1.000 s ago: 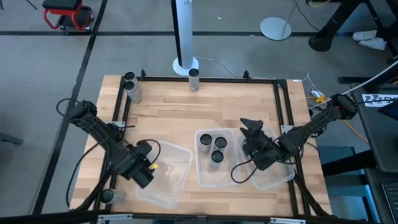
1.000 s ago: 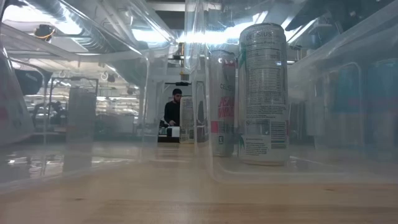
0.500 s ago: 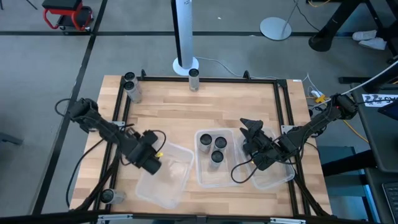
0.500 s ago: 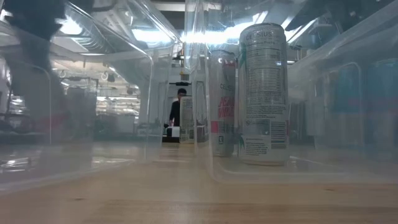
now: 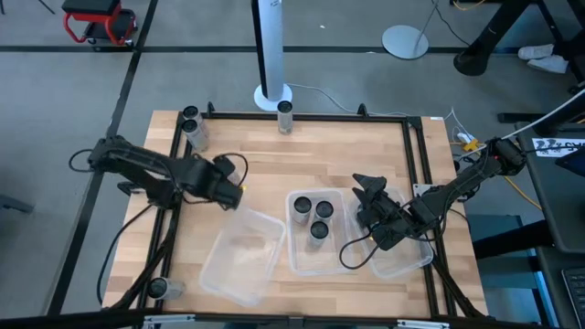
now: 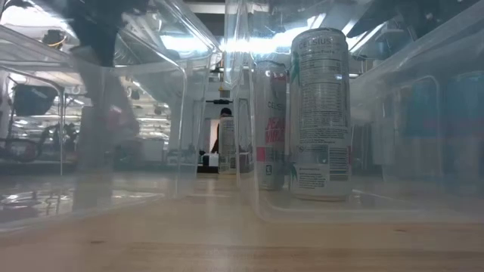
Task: Sort soda cans
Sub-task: Put the white-pink soda can into the middle transparent bin
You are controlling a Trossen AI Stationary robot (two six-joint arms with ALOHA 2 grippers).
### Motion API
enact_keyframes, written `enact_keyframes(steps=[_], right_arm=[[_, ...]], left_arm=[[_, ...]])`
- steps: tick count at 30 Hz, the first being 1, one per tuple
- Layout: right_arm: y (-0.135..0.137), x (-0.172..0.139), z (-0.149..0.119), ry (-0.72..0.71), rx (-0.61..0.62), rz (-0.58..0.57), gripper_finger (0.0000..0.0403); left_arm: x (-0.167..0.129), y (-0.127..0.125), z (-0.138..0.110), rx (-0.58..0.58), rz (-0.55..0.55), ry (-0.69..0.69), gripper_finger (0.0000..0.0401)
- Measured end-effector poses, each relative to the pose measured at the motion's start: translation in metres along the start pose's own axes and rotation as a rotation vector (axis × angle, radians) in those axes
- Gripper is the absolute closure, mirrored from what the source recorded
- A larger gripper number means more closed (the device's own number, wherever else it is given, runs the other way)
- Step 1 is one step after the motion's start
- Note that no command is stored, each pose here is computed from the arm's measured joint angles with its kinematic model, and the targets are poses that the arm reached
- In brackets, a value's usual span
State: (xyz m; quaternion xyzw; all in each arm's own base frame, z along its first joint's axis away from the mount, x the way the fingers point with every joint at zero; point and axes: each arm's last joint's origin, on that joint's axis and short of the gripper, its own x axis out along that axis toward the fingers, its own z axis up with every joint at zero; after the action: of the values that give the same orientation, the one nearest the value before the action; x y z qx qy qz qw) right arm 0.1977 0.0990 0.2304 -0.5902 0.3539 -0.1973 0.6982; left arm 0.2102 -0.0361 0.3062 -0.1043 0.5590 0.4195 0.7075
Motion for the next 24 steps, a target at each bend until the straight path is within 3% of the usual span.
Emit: enact_keyframes(steps=[13,18,24], right_arm=[[0.0,0.0,0.0,-0.002,-0.001,0.003,0.0031],[0.0,0.0,0.0,-0.002,-0.001,0.003,0.0031],[0.0,0.0,0.0,-0.002,0.001,0.003,0.0031]], left_arm=[[-0.058,0.027,0.047,0.009,-0.208,-0.203,0.0148],[-0.077,0.011,0.05,0.063,-0.419,-0.291,0.0148],[-0.091,-0.027,0.05,0.174,-0.668,-0.346,0.0148]])
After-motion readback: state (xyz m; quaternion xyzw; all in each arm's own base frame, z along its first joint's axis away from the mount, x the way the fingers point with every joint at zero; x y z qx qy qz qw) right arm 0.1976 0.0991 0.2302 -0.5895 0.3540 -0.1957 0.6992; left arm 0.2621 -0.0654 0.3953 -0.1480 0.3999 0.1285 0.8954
